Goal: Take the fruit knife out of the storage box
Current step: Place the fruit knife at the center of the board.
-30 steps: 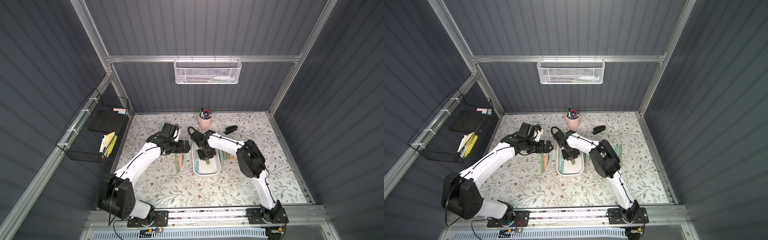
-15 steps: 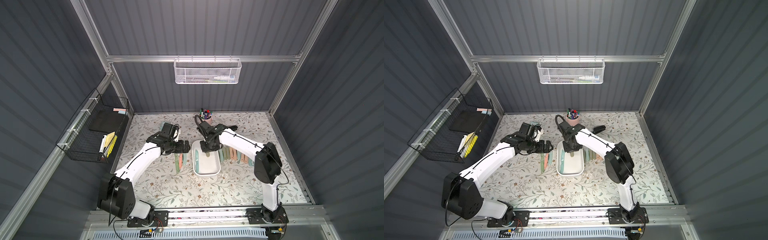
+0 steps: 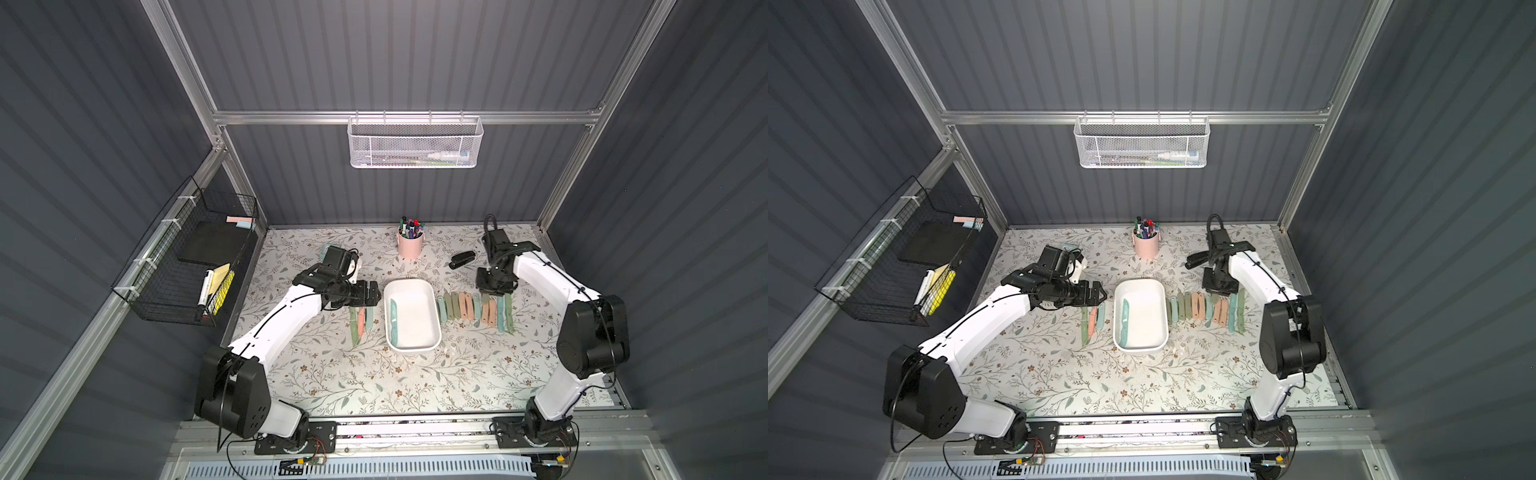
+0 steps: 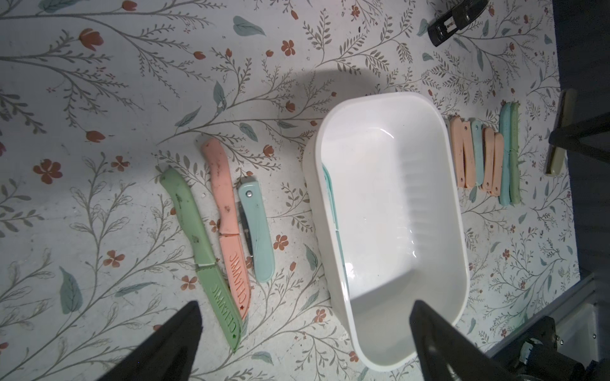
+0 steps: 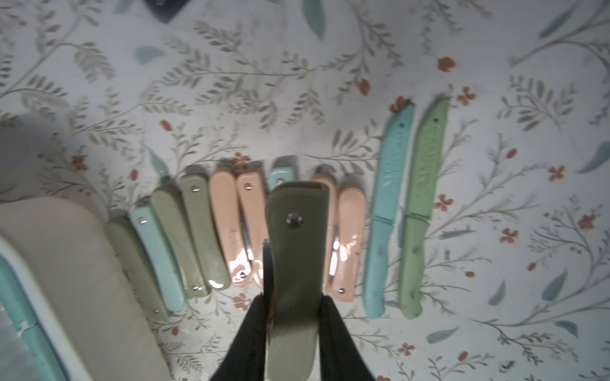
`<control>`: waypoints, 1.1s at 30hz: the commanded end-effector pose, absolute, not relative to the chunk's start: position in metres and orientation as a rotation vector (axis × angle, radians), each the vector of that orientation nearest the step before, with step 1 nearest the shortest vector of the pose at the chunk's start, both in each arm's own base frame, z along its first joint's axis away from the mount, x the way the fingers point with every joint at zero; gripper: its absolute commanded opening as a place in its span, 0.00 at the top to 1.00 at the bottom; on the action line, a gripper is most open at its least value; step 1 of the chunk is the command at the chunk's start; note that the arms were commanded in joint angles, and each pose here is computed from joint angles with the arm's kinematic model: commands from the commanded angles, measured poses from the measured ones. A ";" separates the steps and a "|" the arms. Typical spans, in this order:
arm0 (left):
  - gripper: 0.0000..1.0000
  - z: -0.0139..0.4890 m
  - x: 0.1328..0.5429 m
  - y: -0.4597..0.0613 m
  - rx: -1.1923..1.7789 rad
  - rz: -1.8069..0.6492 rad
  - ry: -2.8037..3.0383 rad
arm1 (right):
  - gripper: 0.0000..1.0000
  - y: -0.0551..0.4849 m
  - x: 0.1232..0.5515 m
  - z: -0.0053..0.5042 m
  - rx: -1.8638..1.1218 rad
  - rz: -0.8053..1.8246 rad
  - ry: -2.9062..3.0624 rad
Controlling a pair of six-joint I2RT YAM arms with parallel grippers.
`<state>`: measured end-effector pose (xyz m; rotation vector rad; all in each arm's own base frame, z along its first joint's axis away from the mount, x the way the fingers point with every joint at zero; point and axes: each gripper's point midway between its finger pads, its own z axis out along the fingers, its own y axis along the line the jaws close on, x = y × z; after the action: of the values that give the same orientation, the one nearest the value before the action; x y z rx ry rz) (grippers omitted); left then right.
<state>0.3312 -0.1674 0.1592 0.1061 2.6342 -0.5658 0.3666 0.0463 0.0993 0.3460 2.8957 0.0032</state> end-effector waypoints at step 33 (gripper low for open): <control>0.01 0.162 0.330 -0.168 0.118 -0.577 2.645 | 0.75 -0.045 0.348 0.026 0.571 -0.284 3.096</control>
<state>0.3308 -0.1680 0.1594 0.1077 2.6346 -0.5712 0.3446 -0.0470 0.0244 0.5834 3.0886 -0.2954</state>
